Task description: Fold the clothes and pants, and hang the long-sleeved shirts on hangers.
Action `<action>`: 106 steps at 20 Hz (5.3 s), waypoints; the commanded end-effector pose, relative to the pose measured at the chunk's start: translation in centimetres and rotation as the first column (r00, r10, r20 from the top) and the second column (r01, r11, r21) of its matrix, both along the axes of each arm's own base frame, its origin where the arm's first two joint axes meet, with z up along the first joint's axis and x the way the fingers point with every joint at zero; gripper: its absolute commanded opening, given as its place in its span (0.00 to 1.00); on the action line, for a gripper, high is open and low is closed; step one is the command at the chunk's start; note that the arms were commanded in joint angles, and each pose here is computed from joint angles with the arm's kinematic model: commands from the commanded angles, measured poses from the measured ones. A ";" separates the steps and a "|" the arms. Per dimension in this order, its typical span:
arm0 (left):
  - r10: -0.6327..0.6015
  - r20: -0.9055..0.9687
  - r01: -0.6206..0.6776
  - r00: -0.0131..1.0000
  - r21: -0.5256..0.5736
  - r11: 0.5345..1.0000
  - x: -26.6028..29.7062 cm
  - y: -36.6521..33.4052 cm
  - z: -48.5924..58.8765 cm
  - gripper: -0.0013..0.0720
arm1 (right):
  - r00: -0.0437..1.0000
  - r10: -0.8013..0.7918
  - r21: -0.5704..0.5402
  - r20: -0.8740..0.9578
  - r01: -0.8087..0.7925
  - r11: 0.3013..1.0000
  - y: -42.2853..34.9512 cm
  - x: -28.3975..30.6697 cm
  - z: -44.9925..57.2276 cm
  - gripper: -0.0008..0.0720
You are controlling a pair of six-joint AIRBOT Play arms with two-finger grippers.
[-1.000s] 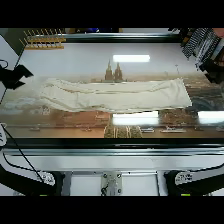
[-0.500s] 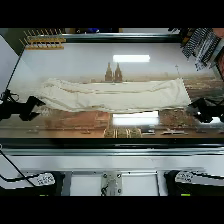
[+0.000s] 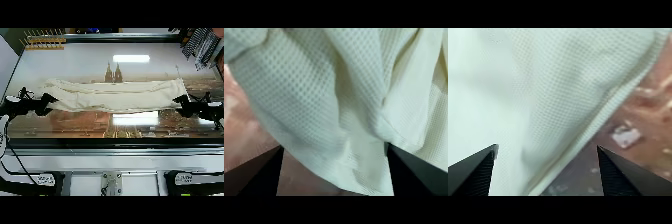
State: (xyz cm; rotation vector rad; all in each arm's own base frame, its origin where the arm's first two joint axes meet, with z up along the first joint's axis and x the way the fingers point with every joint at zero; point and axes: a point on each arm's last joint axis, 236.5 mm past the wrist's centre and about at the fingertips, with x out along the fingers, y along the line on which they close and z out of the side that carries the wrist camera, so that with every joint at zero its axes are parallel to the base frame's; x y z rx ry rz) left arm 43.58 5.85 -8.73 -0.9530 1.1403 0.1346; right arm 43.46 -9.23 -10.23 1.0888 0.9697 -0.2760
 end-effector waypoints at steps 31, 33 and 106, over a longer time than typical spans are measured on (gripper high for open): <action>-0.163 -0.069 0.172 0.984 0.162 0.972 -18.0 1.7 2.8 0.20 | 0.857 0.316 -0.194 -0.408 -0.420 0.887 3.9 -19.3 1.3 0.09; -0.162 -0.037 0.166 0.986 0.183 0.969 -16.9 2.3 5.2 0.90 | 0.853 0.329 -0.186 -0.405 -0.429 0.884 3.5 -18.8 2.8 0.99; -0.932 0.024 0.928 0.361 0.085 0.362 -4.9 -46.1 0.9 0.04 | 0.570 0.782 -0.206 -0.252 -0.821 0.532 20.2 -13.4 25.2 0.05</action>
